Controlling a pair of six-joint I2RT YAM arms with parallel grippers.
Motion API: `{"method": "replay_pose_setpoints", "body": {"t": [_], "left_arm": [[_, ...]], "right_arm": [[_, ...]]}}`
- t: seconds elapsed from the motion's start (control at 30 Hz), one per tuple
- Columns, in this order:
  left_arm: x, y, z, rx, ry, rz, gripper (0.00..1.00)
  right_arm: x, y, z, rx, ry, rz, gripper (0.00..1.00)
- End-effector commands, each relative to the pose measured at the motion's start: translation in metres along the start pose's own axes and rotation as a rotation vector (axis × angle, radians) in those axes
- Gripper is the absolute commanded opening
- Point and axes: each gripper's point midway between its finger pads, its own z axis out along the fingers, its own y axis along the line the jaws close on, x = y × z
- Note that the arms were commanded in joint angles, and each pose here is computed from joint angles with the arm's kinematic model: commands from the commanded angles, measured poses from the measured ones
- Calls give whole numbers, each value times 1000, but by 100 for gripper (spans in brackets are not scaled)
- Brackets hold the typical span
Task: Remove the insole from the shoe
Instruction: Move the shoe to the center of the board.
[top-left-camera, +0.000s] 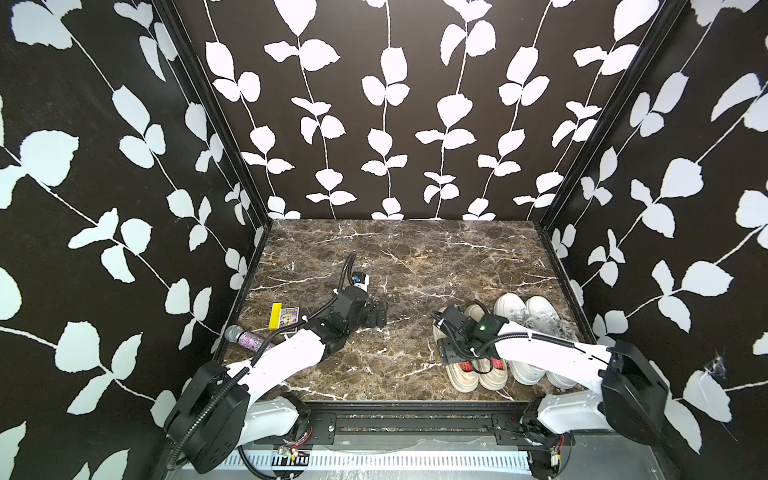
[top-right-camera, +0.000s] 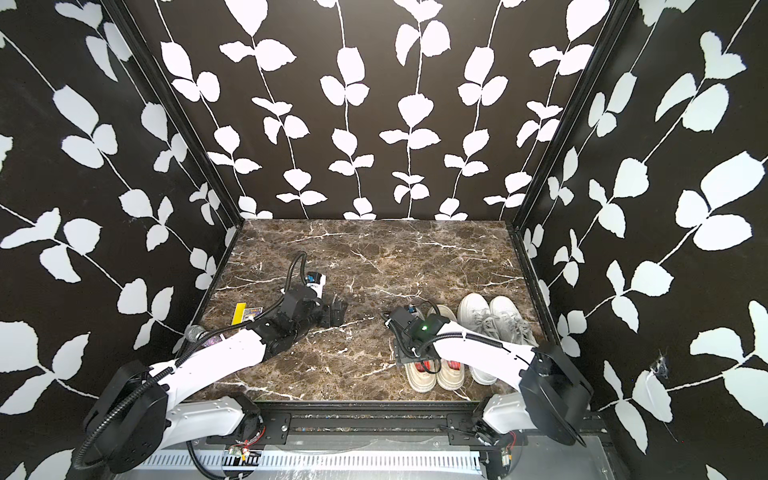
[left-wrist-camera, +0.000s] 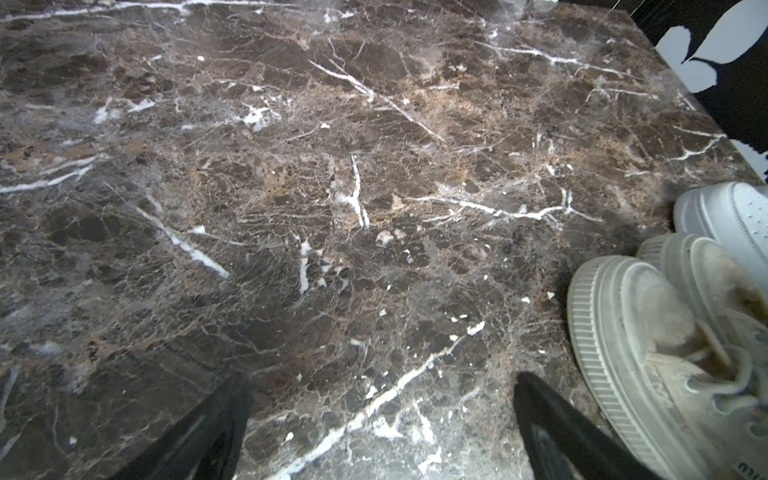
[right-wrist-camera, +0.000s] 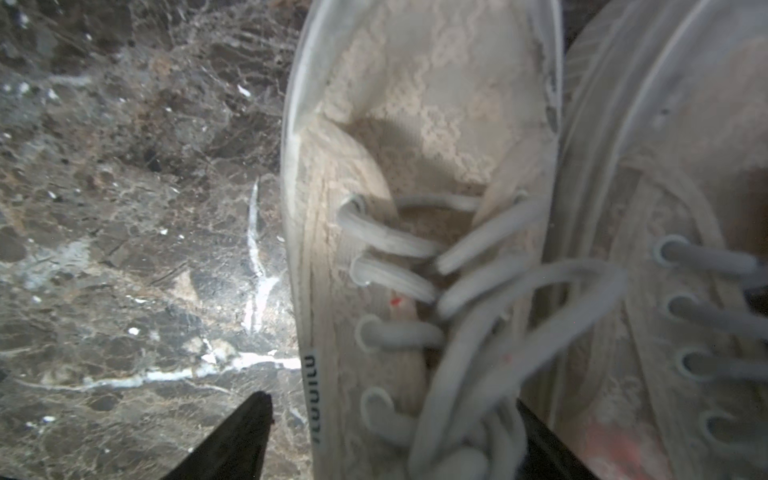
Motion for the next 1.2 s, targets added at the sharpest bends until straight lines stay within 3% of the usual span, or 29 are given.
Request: {"method": "replay_pose_setpoints", "body": {"t": [0.0,0.23,0.47,0.67,0.93,1.17], "left_arm": [[-6,0,-2,0,-36,-17,99],[-1,0,-1,3,-24,-12,99],[3,1,-1,0,-6,-4,99],[7,0,-2,1,29,8,100],[19,-50,-2,115,103,72,99],[39,-92,-4,211,131,74,98]], "right_arm": [[-24,28,1,-75,-53,21,78],[-55,53,5,-113,-104,34,72],[-97,89,12,-136,-145,24,72],[-119,97,-7,-145,-202,2,75],[-97,50,-38,-73,-261,-17,81],[-61,20,-36,-64,-254,16,81]]}}
